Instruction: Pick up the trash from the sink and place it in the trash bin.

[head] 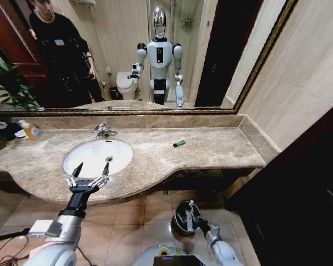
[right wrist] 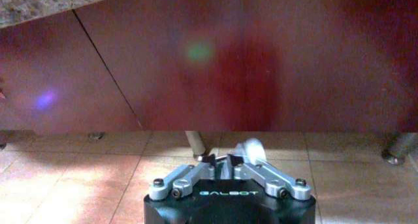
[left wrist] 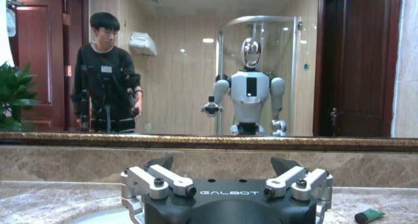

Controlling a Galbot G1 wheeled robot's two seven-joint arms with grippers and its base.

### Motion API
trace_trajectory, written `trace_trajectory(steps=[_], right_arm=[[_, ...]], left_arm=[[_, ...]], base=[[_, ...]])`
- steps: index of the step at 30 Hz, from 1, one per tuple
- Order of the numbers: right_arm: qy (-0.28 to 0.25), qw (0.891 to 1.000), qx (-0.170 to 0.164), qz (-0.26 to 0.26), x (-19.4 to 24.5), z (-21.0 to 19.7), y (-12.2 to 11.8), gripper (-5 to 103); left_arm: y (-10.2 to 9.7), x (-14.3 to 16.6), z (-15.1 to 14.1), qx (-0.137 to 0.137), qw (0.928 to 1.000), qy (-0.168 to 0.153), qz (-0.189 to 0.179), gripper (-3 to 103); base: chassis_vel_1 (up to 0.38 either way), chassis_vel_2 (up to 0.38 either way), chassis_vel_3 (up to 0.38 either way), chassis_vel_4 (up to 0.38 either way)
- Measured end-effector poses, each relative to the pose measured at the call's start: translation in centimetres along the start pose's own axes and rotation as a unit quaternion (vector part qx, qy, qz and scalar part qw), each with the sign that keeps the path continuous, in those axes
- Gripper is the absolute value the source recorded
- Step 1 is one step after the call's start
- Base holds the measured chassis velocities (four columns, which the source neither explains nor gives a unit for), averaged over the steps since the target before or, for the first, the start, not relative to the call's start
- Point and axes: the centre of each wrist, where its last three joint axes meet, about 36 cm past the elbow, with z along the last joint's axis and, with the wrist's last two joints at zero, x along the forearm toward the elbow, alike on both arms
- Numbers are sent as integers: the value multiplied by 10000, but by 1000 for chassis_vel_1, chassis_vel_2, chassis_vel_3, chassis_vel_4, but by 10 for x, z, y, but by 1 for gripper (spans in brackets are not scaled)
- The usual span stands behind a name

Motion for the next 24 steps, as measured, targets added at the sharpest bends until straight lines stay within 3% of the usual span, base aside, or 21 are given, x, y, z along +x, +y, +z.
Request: trace_trajectory(steps=[1, 5, 10, 16, 24], right_arm=[[-13, 10000, 7, 46, 0, 0, 0, 17], [-31, 9999, 27, 111, 2, 0, 1, 38], [-56, 9999, 38, 119, 4, -1, 2, 50], [-77, 9999, 34, 126, 7, -2, 2, 78], [-126, 9998, 26, 148, 12, -4, 3, 99]], left_arm=[[0, 0, 0, 0, 10000, 0, 0, 100], [0, 0, 0, 0, 10000, 0, 0, 100], [0, 0, 0, 0, 10000, 0, 0, 100], [0, 0, 0, 0, 10000, 0, 0, 100], [0, 0, 0, 0, 10000, 0, 0, 100]], base=[[0, 0, 0, 0], [0, 0, 0, 0], [0, 0, 0, 0], [0, 0, 0, 0], [0, 0, 0, 0]])
